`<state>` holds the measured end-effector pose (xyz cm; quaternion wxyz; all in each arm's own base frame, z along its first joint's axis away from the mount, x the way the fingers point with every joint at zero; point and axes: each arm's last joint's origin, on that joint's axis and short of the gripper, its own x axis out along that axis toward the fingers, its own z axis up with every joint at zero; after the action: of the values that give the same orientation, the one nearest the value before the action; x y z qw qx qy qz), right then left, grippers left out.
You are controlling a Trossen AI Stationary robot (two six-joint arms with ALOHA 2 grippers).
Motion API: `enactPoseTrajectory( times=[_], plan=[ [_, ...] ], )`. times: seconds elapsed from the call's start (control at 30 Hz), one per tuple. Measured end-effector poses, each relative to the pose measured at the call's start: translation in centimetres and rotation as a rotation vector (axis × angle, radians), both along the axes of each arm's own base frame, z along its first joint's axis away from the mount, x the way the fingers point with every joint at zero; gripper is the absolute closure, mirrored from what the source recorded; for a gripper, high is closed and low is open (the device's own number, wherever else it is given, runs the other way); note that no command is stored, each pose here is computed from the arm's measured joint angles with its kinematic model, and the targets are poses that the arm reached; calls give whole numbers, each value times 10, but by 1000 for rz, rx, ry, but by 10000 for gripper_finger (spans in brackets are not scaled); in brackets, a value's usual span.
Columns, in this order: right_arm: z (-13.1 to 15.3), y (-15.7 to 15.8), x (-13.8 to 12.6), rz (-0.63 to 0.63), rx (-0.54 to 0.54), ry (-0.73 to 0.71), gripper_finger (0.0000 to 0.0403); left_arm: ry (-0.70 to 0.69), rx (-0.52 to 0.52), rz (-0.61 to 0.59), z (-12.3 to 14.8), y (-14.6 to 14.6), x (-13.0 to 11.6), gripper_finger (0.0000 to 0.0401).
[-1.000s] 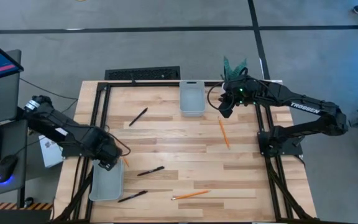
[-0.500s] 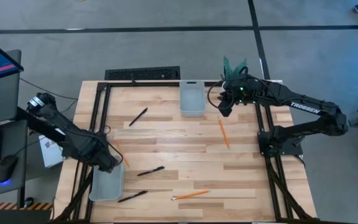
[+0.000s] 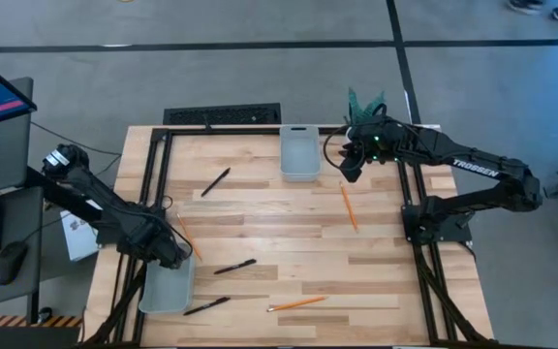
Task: Sort pens & pencils
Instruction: Move the bottom gray bin to the top center of the table
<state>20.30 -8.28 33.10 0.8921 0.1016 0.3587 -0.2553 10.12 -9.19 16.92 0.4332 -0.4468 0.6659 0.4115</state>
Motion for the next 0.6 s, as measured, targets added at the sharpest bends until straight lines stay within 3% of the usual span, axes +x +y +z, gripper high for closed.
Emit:
enactPoseTrajectory(
  times=[0.37, 0.6],
  plan=[
    [0, 0, 0, 5, -5, 3, 280, -22, -10, 21, -9, 0, 0, 161],
    [0, 0, 0, 5, -5, 3, 280, -24, -7, 22, -9, 0, 0, 223]
  ],
)
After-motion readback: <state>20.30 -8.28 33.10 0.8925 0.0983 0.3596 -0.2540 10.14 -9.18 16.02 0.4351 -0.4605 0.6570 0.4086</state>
